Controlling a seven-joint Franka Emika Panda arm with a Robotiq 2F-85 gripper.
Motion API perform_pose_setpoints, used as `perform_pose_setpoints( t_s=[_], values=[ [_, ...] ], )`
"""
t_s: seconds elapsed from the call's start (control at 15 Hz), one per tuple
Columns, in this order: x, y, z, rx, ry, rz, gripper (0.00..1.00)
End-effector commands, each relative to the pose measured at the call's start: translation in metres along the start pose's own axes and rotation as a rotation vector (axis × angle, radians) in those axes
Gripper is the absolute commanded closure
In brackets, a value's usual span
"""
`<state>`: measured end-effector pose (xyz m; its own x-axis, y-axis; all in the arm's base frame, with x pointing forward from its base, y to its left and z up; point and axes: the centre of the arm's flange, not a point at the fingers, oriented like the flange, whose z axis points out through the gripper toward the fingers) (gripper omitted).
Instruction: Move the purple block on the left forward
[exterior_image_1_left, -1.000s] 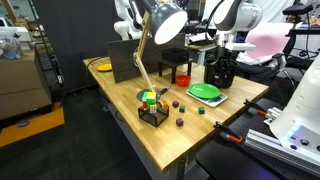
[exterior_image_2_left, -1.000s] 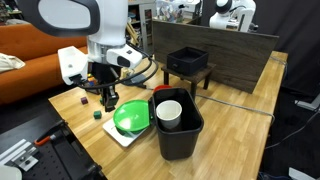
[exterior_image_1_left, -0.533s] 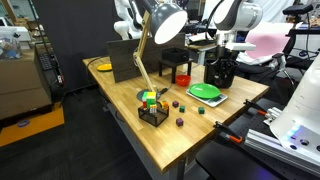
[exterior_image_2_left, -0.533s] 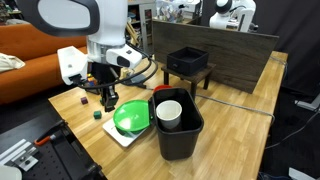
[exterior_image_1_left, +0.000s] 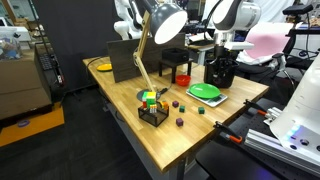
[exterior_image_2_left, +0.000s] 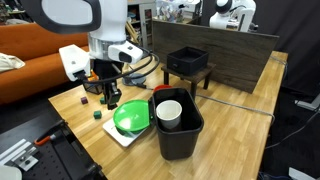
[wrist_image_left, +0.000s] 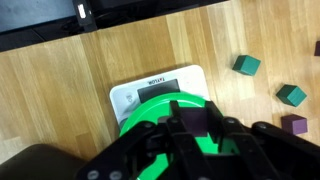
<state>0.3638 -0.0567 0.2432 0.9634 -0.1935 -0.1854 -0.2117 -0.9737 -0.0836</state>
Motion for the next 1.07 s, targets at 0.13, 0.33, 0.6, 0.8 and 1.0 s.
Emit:
perform_pose_setpoints(
  t_s=[0.13,0.33,0.6,0.8,1.0],
  values=[
    [0.044,-0.029,-0.009,-0.08,0.02,-0.105,0.93],
    [0.068,-0.054,-0.013,-0.123,0.03,-0.18,0.93],
    [0.1,-0.085,-0.019,-0.139,0.048,-0.259,0.93],
    [0.121,-0.111,-0.019,-0.112,0.052,-0.303,0.93],
    [0.14,-0.136,-0.016,-0.093,0.052,-0.35,0.93]
  ],
)
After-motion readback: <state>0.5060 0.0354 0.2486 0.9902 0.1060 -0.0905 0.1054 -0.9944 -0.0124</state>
